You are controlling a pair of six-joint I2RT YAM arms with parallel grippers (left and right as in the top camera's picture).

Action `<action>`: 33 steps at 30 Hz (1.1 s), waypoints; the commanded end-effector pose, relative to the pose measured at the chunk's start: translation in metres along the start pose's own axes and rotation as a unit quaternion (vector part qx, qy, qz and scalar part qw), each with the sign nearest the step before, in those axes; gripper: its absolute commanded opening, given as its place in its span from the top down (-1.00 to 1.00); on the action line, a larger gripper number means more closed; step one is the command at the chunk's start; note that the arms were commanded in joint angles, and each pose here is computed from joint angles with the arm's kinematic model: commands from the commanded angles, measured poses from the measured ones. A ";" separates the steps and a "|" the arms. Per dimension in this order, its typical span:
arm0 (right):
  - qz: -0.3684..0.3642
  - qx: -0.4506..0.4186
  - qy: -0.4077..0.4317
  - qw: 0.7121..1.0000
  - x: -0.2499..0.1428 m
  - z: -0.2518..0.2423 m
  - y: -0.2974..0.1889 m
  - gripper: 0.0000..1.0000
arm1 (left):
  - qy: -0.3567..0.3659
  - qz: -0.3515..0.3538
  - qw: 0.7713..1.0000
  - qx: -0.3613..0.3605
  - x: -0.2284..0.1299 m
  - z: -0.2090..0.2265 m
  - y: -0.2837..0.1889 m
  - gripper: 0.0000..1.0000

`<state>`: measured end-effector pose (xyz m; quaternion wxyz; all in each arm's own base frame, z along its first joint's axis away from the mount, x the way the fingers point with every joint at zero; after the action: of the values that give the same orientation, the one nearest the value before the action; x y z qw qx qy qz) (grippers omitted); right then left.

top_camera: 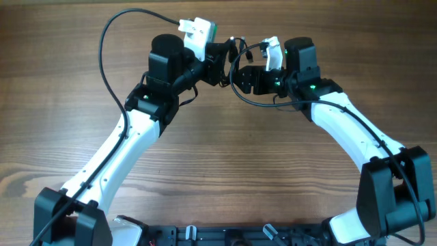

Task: Untangle cables

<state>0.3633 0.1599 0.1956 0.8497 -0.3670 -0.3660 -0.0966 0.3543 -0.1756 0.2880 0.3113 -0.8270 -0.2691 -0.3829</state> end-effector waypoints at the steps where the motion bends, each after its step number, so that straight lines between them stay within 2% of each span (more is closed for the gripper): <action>1: 0.008 0.006 0.012 1.000 -0.006 -0.002 0.006 -0.52 | 0.014 -0.038 0.999 -0.028 0.022 -0.021 -0.020 0.92; 6: -0.013 -0.019 0.028 0.999 0.000 -0.006 0.006 -0.57 | 0.018 -0.050 0.998 -0.034 0.027 -0.028 -0.029 0.92; 11: -0.026 -0.016 0.032 0.999 0.005 -0.005 0.006 -0.35 | 0.019 -0.052 0.998 -0.035 0.029 -0.031 -0.035 0.92; 13: -0.030 -0.012 0.029 0.999 0.006 -0.004 0.006 -0.36 | 0.018 -0.049 0.998 -0.034 0.028 -0.031 -0.035 0.92; 15: -0.033 -0.002 0.027 0.999 0.008 -0.003 0.006 -0.28 | 0.019 -0.050 0.998 -0.034 0.028 -0.031 -0.035 0.92; 19: -0.041 0.004 0.032 0.999 0.011 0.000 0.006 -0.01 | 0.018 -0.049 0.998 -0.033 0.028 -0.031 -0.035 0.92; 20: -0.044 0.007 0.028 0.999 0.011 0.002 0.007 0.13 | 0.018 -0.049 0.998 -0.034 0.028 -0.031 -0.035 0.92; 25: -0.046 0.020 0.025 0.998 0.012 0.014 0.013 0.42 | 0.010 -0.049 0.998 -0.034 0.029 -0.031 -0.035 0.92; 27: -0.046 0.024 0.024 0.998 0.012 0.017 0.015 0.90 | 0.007 -0.049 0.998 -0.034 0.029 -0.031 -0.035 0.92; 33: -0.044 -0.012 0.051 0.998 0.010 0.011 0.015 0.91 | 0.007 -0.052 0.998 -0.029 0.030 -0.029 -0.036 0.92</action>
<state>0.3690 0.1820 0.2132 0.8580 -0.3272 -0.3681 -0.1457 0.3381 -0.1691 0.3178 0.2878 -0.8223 -0.2863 -0.3988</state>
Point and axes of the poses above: each gripper's point midway between its finger pads, its own y axis out along the fingers, its own z axis along the line the jaws close on, x = y × z, the point moved 9 cm from there along -y, back along the fingers, and after that the axes turned 14 degrees about -y, right-handed, at the moved point
